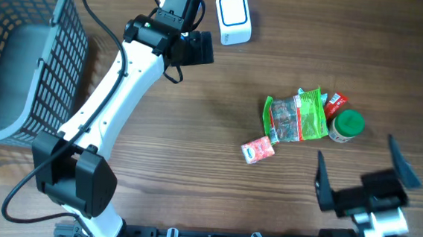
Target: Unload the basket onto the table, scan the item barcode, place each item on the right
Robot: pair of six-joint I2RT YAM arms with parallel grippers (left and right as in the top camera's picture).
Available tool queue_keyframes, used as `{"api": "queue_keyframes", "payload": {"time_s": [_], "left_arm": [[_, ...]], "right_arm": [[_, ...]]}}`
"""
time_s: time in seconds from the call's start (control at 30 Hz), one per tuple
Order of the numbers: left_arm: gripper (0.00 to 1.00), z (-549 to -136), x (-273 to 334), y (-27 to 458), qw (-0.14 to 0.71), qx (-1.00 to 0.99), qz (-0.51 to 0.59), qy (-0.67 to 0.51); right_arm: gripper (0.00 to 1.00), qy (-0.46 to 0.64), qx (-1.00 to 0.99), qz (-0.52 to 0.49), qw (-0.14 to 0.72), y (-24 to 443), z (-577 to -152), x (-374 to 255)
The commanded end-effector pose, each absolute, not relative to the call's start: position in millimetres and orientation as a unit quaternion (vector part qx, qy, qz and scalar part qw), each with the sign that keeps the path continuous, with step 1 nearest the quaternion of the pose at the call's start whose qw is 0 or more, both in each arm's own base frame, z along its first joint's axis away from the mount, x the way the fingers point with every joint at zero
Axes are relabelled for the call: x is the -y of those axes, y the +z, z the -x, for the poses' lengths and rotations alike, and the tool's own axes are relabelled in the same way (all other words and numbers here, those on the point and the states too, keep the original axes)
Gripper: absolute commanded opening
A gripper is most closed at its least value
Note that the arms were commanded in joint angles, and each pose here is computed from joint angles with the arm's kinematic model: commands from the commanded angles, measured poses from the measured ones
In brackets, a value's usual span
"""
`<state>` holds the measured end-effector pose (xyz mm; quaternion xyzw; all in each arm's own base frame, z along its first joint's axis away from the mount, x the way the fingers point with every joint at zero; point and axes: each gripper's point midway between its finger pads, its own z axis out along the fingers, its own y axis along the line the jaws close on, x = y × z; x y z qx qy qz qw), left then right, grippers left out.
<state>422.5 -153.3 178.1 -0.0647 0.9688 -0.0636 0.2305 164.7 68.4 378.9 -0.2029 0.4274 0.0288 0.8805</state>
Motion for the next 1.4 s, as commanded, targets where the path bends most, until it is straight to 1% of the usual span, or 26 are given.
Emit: {"api": "queue_keyframes", "payload": {"time_s": [0.0, 0.07, 0.17, 0.3, 0.37, 1.0, 1.1, 1.2, 1.27, 1.37], "left_arm": [[1.0, -424.9, 151.2, 177.5, 0.232, -0.968, 0.072, -0.06], [1.0, -424.9, 151.2, 177.5, 0.232, -0.968, 0.072, -0.06], [1.0, -424.9, 151.2, 177.5, 0.232, -0.968, 0.072, -0.06], [1.0, -424.9, 151.2, 177.5, 0.232, -0.968, 0.072, -0.06], [1.0, -424.9, 151.2, 177.5, 0.232, -0.968, 0.072, -0.06], [1.0, -425.6, 149.5, 177.5, 0.232, -0.968, 0.074, -0.061], [1.0, -423.5, 151.1, 185.9, 0.24, -0.966, 0.072, -0.066], [1.0, -416.4, 152.1, 217.1, 0.272, -0.956, 0.069, -0.082], [1.0, -414.7, 140.4, 258.7, 0.331, -0.937, 0.075, -0.084], [1.0, -395.5, 112.2, 326.6, 0.409, -0.901, 0.1, -0.102]], "right_arm": [[1.0, 0.085, -0.482, 0.101, 0.866, 333.4, -194.6, -49.8], [1.0, 0.112, -0.514, 0.06, 0.848, 301.4, -210.3, -43.8], [1.0, 0.118, -0.588, 0.044, 0.799, 250.1, -230.6, -43.4], [1.0, 0.118, -0.671, 0.038, 0.731, 198.4, -241.2, -44.6], [1.0, 0.136, -0.707, 0.016, 0.694, 175.1, -242.4, -44.6], [1.0, 0.142, -0.711, 0.009, 0.688, 172.4, -243.6, -44.8], [1.0, 0.142, -0.711, 0.009, 0.689, 172.4, -243.6, -44.8], [1.0, 0.142, -0.711, 0.009, 0.689, 172.4, -243.6, -44.7], [1.0, 0.142, -0.711, 0.009, 0.688, 172.4, -243.6, -44.8], [1.0, 0.142, -0.711, 0.009, 0.689, 172.4, -243.6, -44.7]]}}
